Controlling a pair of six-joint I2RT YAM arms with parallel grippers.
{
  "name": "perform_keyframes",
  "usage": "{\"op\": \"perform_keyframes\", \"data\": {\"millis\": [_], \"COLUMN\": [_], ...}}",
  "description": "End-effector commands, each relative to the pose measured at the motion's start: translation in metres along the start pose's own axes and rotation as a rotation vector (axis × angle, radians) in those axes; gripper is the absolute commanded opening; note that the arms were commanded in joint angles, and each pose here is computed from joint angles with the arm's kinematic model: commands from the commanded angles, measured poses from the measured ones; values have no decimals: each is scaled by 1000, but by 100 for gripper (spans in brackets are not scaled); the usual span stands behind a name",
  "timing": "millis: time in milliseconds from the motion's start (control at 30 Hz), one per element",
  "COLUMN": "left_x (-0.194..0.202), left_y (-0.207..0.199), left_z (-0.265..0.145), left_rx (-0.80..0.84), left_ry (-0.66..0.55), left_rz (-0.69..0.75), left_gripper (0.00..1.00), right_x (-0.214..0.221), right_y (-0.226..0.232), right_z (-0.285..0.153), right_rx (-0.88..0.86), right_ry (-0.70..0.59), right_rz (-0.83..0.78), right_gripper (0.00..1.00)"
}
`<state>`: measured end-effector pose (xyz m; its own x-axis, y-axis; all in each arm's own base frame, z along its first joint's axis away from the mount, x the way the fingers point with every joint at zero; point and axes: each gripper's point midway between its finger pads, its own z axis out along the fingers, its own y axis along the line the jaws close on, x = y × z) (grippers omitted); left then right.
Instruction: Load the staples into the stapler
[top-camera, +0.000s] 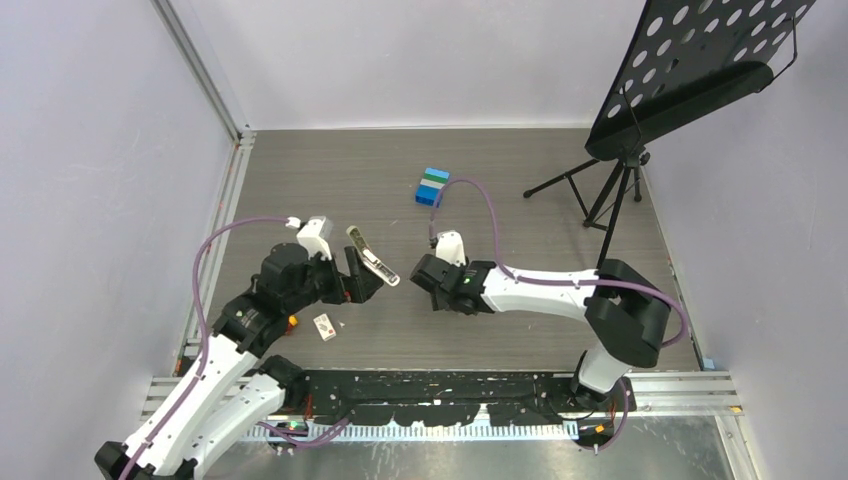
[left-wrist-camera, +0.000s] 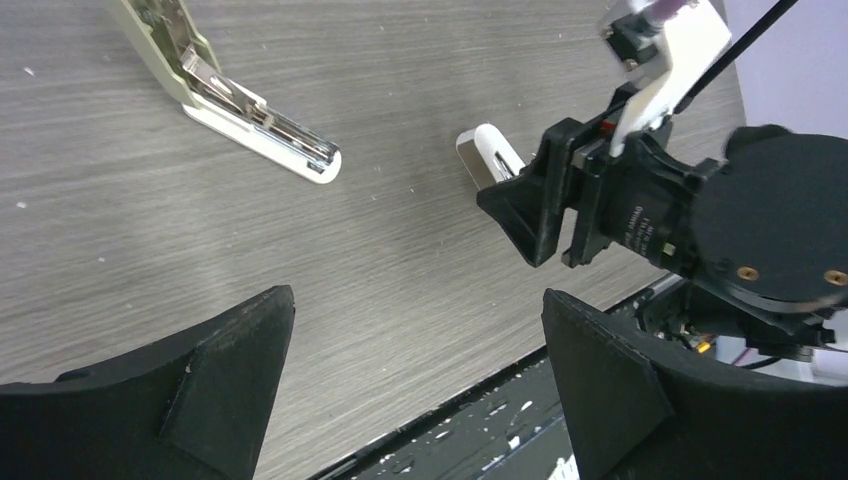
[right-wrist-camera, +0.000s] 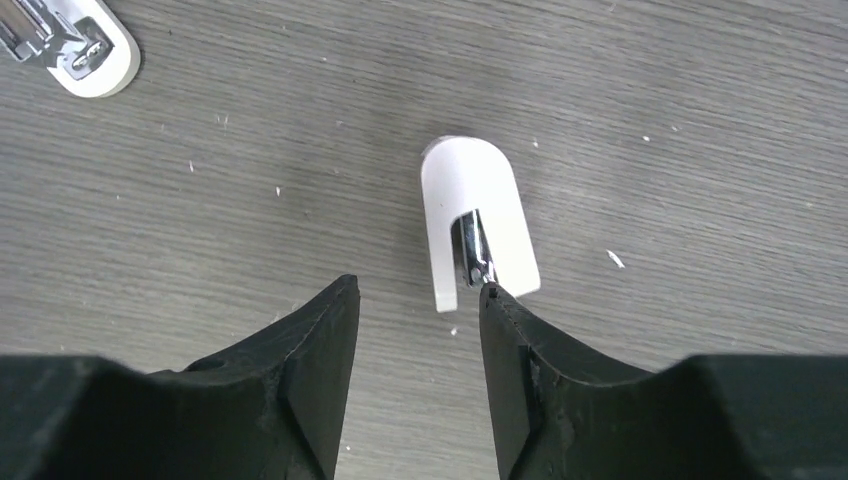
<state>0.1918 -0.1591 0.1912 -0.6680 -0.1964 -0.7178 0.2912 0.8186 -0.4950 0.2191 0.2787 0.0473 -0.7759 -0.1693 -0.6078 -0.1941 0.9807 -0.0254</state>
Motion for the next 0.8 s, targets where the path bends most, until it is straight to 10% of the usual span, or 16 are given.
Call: {"op": "perform_keyframes", "data": {"millis": [0, 767], "left_x": [-9, 25], "left_y": [-16, -36], "left_z": [12, 64], "left_rx": [79, 129], "left_ry": [-30, 83], "left_rz": [-61, -108], "left_gripper": [96, 95], "right_x": [-24, -5], "right_y": [-1, -33], "right_z": [-27, 11], "right_rx": [-68, -314], "right_ry": [-94, -15], "right_rz": [36, 149], "right_gripper": [54, 56]}}
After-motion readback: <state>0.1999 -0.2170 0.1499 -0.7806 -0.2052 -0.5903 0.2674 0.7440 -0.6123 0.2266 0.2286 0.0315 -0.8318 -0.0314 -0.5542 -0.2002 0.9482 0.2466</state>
